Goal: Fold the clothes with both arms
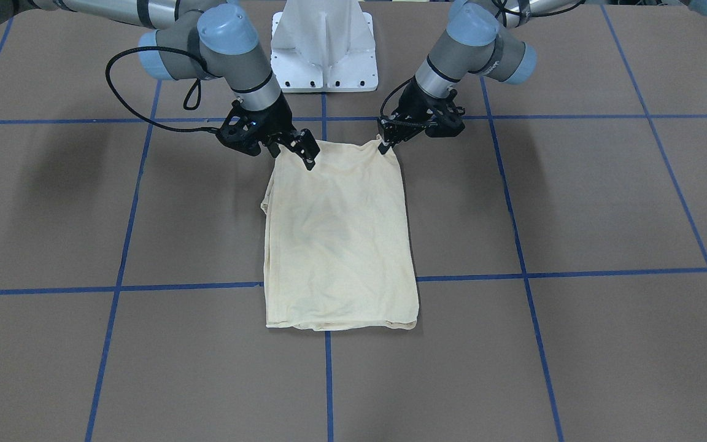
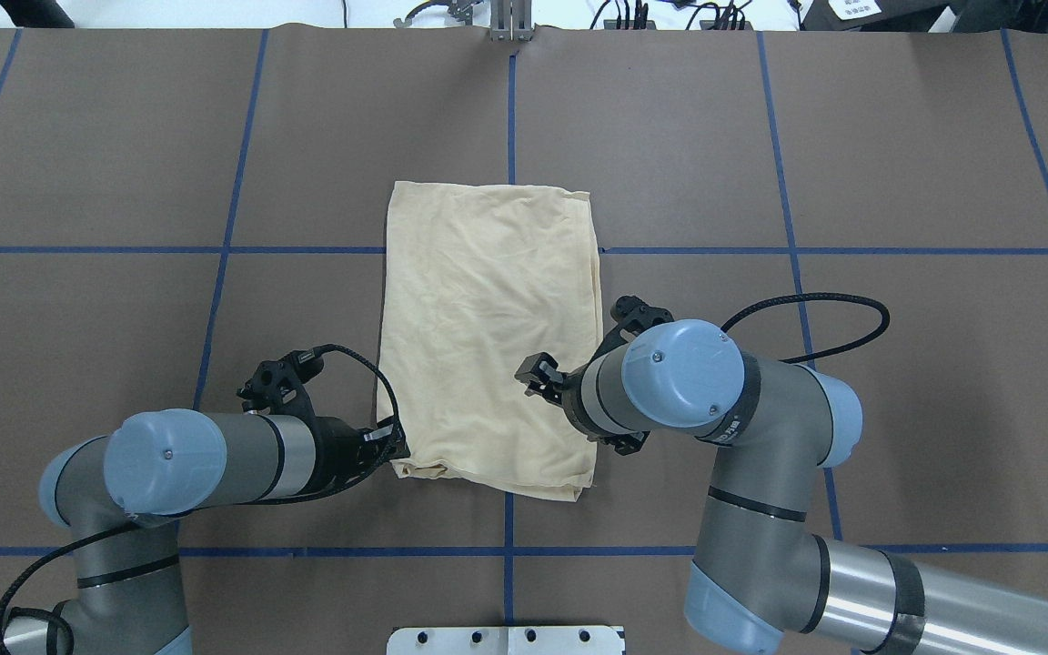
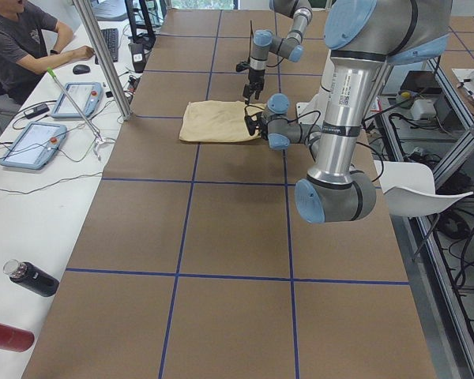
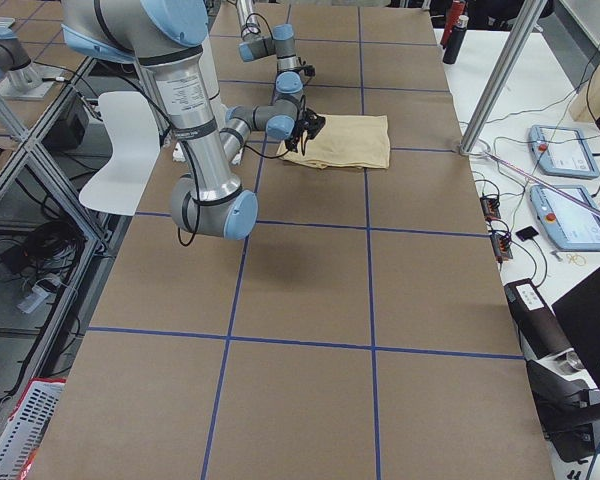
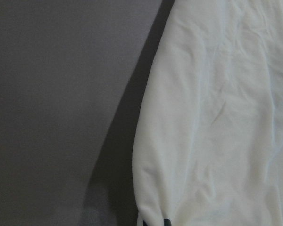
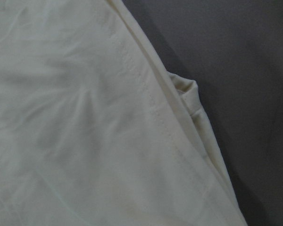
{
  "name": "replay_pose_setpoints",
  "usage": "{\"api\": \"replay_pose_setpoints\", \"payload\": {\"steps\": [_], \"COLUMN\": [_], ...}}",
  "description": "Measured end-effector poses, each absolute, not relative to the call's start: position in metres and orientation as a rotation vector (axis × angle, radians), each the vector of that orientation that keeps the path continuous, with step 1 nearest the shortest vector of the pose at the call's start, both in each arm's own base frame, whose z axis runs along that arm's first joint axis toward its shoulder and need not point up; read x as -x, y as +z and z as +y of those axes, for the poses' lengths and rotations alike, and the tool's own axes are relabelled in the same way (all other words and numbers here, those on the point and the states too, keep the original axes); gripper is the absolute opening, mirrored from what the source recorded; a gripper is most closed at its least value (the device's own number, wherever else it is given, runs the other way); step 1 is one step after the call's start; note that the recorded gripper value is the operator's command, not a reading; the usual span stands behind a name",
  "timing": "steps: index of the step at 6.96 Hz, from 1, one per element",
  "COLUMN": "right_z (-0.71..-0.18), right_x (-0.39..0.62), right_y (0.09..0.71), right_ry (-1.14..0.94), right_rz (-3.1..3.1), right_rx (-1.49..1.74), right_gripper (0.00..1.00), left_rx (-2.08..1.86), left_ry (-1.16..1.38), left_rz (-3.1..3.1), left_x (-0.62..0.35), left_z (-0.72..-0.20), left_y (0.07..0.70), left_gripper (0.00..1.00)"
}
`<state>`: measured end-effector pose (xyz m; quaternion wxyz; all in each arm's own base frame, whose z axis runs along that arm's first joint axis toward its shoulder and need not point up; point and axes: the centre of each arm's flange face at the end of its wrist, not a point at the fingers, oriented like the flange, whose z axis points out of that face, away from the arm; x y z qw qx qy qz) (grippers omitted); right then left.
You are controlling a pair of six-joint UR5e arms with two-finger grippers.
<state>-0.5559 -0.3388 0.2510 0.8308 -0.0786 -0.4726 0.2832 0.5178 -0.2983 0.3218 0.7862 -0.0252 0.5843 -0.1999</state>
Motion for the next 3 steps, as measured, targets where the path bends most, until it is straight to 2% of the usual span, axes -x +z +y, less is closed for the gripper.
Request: {"api": "replay_pose_setpoints", "payload": {"steps": [3], "right_z": [-0.315], "right_x": [0.568], "right_y": [0.258], "right_ry": [0.592], "right_rz": [-0.949], "right_rx": [0.176], "right_gripper": [1.00], "left_rx": [0.055], "left_ry": [-0.432], "left_rz": [1.256], "left_x": [-0.518], "left_z": [-0.298], "left_y": [0.324], "left_gripper": [0.00]}}
